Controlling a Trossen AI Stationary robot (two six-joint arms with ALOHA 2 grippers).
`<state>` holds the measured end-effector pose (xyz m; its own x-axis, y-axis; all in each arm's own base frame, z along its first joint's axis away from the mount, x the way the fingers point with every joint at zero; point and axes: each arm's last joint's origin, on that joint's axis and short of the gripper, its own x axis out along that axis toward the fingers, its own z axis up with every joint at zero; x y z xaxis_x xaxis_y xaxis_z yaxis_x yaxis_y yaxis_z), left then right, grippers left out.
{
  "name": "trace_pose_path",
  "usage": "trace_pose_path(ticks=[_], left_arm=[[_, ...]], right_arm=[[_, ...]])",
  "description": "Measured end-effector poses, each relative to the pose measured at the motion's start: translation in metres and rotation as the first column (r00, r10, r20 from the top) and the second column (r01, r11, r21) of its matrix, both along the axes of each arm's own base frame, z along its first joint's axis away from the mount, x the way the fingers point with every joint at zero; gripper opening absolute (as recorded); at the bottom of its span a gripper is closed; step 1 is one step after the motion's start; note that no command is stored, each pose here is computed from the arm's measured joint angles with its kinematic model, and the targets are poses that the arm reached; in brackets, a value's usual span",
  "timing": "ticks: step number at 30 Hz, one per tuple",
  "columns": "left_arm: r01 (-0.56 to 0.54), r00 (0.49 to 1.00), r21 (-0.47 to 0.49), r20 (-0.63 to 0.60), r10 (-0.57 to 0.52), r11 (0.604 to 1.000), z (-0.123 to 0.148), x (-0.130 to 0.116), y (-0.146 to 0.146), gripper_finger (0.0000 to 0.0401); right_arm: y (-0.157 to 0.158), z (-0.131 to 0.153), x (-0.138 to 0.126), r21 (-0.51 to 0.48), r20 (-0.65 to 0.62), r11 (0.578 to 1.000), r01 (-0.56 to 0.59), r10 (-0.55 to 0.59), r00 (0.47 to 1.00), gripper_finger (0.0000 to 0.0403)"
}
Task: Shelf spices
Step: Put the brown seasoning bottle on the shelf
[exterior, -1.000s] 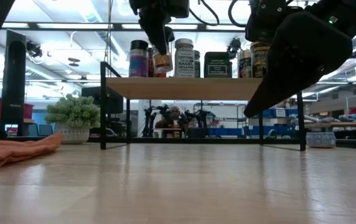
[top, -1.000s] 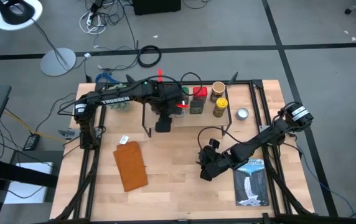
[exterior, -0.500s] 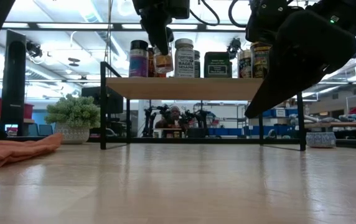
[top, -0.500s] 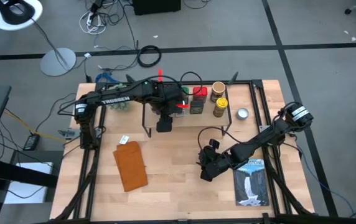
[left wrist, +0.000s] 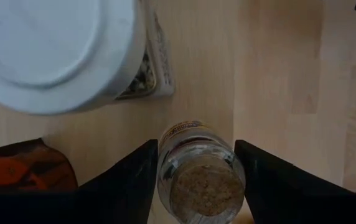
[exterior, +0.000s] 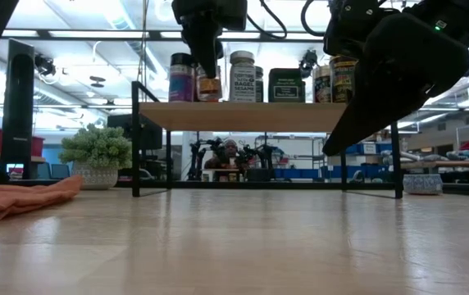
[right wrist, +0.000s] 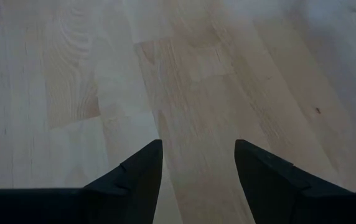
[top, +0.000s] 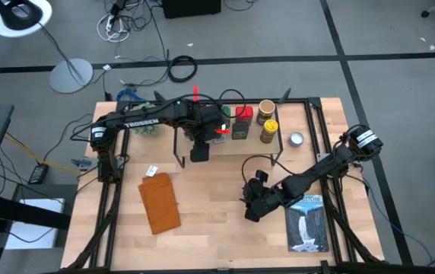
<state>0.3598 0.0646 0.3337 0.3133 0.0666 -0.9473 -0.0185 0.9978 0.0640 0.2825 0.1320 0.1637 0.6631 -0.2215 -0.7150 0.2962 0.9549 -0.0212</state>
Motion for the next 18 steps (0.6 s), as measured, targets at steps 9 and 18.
trace_pose_path(ticks=[9,18], left_arm=[[-0.036,0.999,0.012,-0.028,0.037,0.999,-0.0053,-0.0020,0.0008,0.0256],[-0.010,0.999,0.051,-0.041,0.012,0.999,-0.0073,-0.0012,0.0018,0.0285]], right_arm=[[0.0000,0.0000,0.0000,0.000,0.000,1.000,0.000,0.000,1.000,0.0199],[0.0000,0.0000,0.0000,0.000,0.000,1.000,0.000,0.000,1.000,0.0199]])
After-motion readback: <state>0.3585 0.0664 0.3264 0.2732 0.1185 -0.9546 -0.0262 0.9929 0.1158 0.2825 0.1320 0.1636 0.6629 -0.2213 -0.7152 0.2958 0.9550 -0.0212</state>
